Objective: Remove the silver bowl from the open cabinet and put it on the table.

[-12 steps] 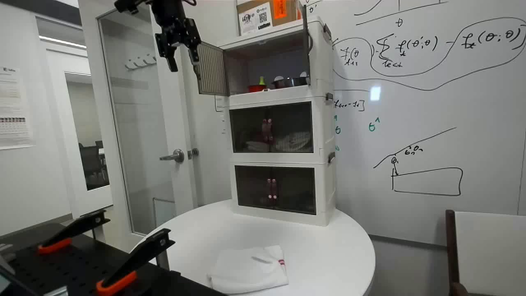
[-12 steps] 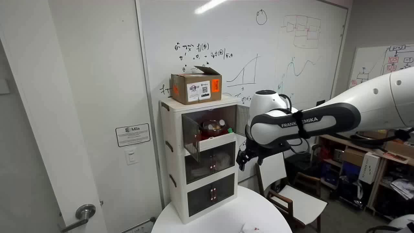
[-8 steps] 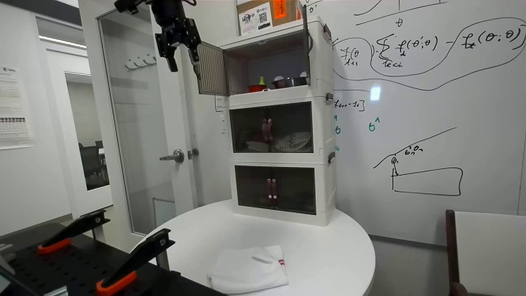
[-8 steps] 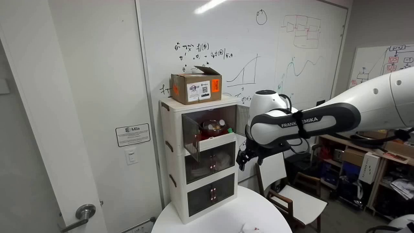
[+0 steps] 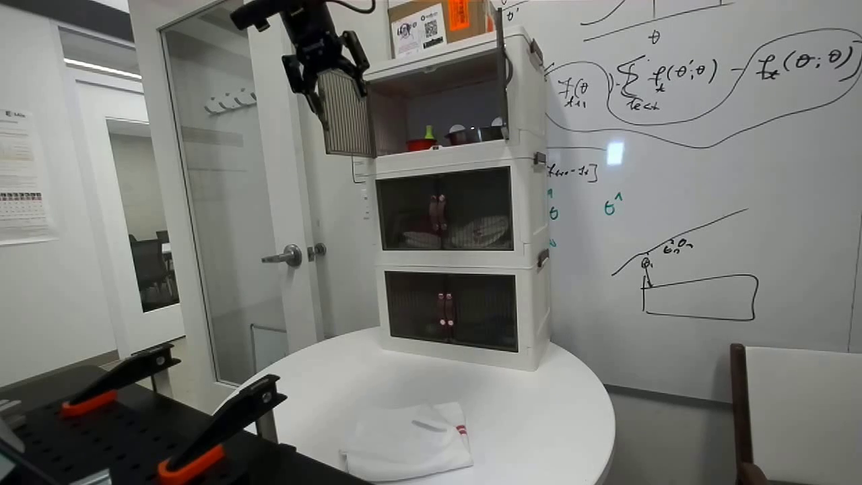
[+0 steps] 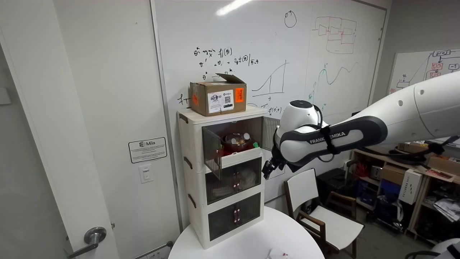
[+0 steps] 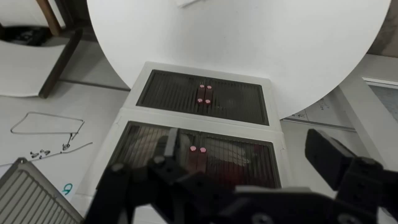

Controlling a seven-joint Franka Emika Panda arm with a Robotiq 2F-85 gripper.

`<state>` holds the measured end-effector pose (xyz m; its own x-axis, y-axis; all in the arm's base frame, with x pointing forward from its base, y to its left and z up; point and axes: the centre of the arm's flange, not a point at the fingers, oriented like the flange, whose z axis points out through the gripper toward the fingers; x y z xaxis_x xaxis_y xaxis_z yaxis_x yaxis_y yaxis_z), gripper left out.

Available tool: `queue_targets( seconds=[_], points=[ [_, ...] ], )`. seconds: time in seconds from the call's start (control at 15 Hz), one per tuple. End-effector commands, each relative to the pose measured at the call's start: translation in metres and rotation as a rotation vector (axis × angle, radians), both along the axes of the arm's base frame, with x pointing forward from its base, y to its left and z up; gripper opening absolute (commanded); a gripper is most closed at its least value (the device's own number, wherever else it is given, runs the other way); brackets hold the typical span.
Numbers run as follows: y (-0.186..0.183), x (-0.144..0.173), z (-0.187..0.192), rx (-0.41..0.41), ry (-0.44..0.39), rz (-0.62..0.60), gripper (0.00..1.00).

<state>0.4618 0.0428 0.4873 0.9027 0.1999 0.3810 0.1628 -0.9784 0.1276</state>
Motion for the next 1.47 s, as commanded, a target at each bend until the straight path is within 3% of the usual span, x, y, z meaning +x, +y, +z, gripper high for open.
queue_targets(
  seconds=[0.0, 0.27, 0.33, 0.4, 0.67, 1.07, 1.27, 1.4],
  points=[
    [-0.009, 0.055, 0.019, -0.060, -0.076, 0.172, 1.00],
    [0.006, 0.118, 0.053, -0.091, -0.197, 0.219, 1.00],
    [0.008, 0.137, 0.053, -0.094, -0.196, 0.198, 1.00],
    [0.002, 0.086, 0.047, -0.081, -0.173, 0.195, 1.00],
    [0.005, 0.121, 0.042, -0.084, -0.175, 0.200, 1.00],
    [0.007, 0.120, 0.026, -0.092, -0.174, 0.160, 1.00],
    [0.001, 0.130, 0.003, -0.019, -0.148, 0.097, 1.00],
    [-0.002, 0.142, -0.007, 0.007, -0.135, 0.137, 1.00]
  ],
)
